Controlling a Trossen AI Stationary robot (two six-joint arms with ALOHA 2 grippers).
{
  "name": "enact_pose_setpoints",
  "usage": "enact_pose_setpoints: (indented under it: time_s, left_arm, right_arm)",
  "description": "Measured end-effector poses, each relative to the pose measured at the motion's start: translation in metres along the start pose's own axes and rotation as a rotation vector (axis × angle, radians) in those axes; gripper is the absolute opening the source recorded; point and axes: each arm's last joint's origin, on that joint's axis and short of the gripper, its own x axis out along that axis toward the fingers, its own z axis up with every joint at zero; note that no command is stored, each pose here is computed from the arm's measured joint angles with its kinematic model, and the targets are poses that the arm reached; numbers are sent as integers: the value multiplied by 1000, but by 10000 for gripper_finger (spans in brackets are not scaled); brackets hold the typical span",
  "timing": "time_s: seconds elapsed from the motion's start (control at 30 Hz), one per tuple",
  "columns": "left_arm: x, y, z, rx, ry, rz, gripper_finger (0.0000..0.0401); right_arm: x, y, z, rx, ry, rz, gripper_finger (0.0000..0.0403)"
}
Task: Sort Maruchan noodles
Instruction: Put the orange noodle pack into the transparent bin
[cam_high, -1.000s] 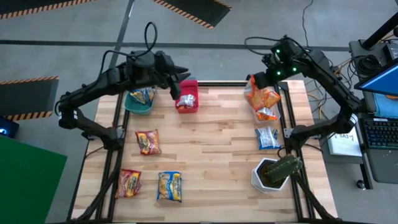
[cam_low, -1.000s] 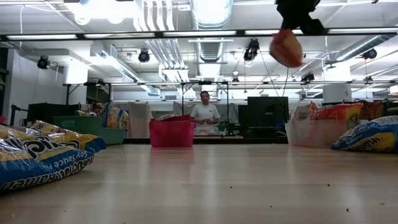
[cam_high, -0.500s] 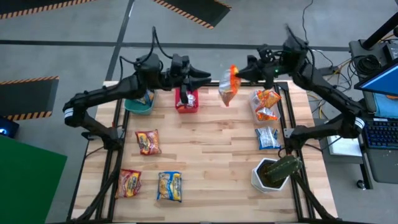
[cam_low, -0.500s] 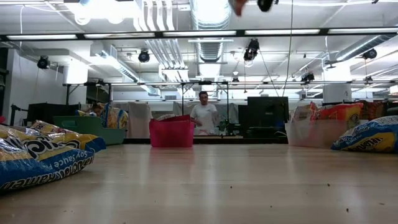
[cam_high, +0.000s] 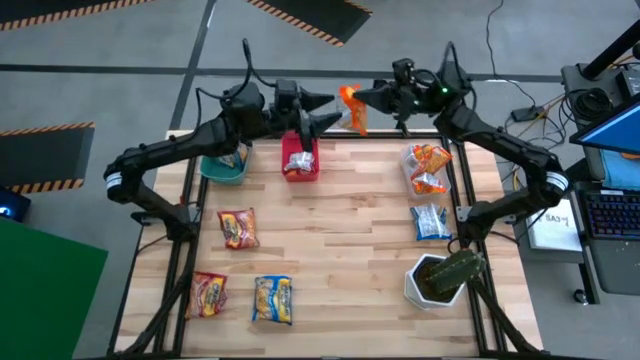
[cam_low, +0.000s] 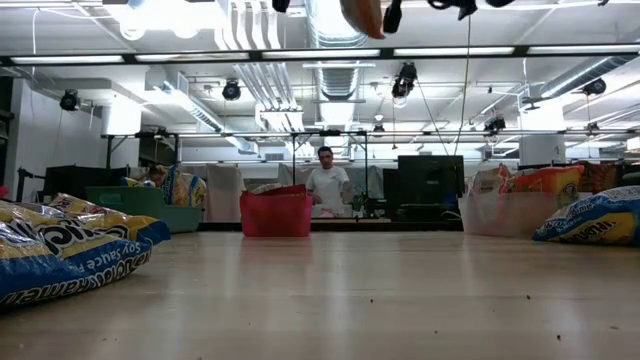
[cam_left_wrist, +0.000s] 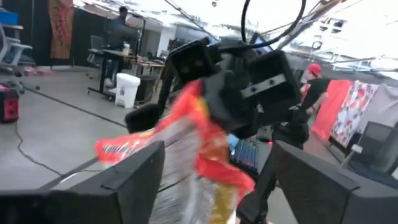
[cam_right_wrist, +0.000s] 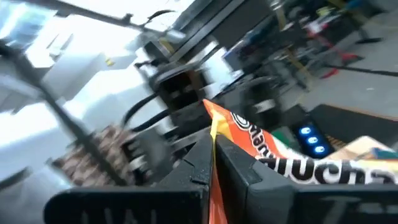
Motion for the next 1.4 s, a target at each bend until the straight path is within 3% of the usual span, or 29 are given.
enact_pose_setpoints:
  time_s: [0.13,0.3,0.67,0.8,1.1,1.17,1.3,1.4]
  left_arm:
    - [0,1,-6,13,64,22,300]
    - [3,8,-14,-24,99,144,302]
    - [25,20,-44,-116,171,189,291]
    - [26,18,-43,-101,175,143,235]
    - [16,11,-31,-64,172,43,23]
    - [14,10,-31,-68,199,30,10]
    - [6,9,-28,-18,238,28,31]
    - [-1,8,-27,11,279,33,33]
  right_arm:
    - [5,-12,-3,23,-33,-56,9]
    - [10,-19,-7,28,-19,-56,9]
    - [30,-18,-18,15,23,-18,9]
    - [35,-21,-23,25,37,-15,9]
    - [31,-13,-22,49,61,-15,9]
    - [30,-11,-21,56,80,2,9]
    - [28,-7,-22,106,122,22,9]
    - [25,-12,-29,212,200,-36,9]
